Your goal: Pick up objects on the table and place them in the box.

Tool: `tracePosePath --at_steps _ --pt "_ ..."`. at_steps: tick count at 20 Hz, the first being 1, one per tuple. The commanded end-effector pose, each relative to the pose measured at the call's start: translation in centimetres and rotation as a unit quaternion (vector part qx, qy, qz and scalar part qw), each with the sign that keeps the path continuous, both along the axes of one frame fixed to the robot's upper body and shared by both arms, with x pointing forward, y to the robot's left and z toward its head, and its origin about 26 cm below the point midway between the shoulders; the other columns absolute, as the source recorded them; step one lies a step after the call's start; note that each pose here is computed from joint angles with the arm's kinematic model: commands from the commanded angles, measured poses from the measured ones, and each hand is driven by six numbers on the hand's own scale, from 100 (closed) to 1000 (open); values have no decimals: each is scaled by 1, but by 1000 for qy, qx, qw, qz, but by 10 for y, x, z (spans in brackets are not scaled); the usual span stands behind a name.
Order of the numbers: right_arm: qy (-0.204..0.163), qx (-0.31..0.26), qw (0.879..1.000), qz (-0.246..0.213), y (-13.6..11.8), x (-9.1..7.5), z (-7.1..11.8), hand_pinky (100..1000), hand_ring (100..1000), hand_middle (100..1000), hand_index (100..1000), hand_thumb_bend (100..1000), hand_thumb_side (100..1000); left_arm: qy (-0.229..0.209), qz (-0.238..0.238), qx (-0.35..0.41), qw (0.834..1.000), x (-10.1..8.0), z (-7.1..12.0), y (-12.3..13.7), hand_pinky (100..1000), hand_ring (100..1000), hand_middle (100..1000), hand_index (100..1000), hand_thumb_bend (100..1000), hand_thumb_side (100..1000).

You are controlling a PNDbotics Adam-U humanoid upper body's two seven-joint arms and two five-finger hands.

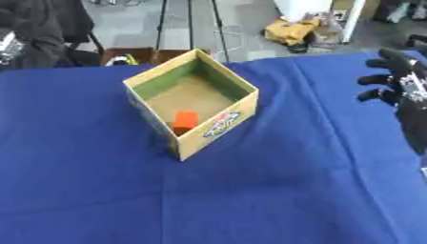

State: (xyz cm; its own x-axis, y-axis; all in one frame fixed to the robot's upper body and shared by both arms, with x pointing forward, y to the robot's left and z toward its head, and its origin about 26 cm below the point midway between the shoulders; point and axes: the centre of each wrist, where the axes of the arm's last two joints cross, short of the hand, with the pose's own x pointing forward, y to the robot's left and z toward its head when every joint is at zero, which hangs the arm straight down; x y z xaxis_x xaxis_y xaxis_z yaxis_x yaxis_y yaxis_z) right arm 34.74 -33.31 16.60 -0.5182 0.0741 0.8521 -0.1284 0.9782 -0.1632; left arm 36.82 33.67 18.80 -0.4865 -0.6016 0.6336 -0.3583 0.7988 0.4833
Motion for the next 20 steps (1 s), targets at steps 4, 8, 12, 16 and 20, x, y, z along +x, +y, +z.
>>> tracePosePath --at_steps 4,8,12,16,20 --pt "-28 5 1000 -8 -1 1 16 530 654 726 837 275 627 -33 -23 -138 990 -16 -29 -3 725 654 672 800 798 855" --pt "-26 9 1000 -11 1 1 15 533 654 724 836 259 629 -22 -40 -172 984 -18 -44 -12 717 642 668 803 793 851" --pt "-24 6 1000 -10 1 1 15 526 635 722 837 240 612 -21 -46 -186 981 -19 -49 -15 710 632 662 803 791 847" --pt "-22 5 1000 -12 1 0 15 526 627 721 837 233 598 -18 -49 -186 981 -20 -51 -16 706 625 660 803 789 842" --pt "-22 4 1000 -12 0 -1 15 525 625 725 839 235 587 -13 -48 -185 981 -20 -52 -15 704 621 657 803 779 841"
